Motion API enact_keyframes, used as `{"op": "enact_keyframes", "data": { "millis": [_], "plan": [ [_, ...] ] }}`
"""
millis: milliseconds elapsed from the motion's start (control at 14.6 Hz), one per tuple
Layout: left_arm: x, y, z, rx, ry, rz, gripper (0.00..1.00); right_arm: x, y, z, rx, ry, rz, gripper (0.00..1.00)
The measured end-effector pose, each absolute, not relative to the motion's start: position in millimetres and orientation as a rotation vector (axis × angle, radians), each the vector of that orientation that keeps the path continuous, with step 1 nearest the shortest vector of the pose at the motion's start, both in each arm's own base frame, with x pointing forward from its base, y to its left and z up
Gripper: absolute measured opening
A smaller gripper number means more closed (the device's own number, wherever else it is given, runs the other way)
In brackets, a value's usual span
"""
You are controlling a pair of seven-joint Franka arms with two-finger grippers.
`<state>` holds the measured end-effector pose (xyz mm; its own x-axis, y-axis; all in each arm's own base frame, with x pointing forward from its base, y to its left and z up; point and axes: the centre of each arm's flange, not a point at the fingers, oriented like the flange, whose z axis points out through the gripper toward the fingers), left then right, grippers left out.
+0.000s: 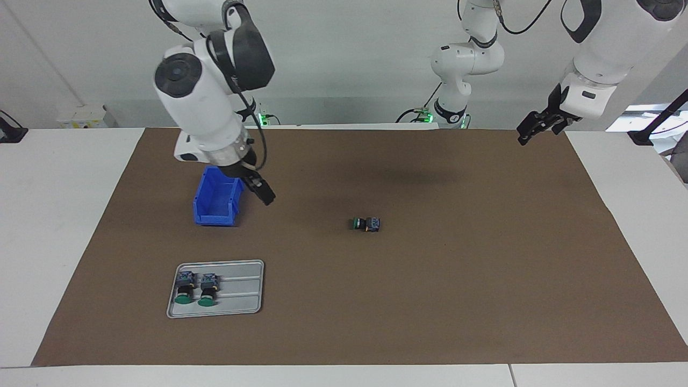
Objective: Place and press button with both arms
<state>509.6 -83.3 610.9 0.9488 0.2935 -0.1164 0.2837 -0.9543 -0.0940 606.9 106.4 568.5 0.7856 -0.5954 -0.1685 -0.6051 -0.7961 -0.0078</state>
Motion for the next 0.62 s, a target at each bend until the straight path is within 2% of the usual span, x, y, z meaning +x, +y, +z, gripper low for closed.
{"op": "enact_keyframes", "data": {
  "millis": [343,617],
  "plan": [
    [508,-160,572,-2.953,-0.934,0.222,1.00,574,27,619,-3.094,0.374,0.127,1.00],
    [519,-232,524,-2.837,-1.294,0.209,1.00,542,-26,639,-3.115,0.235,0.194,1.00]
  ]
}}
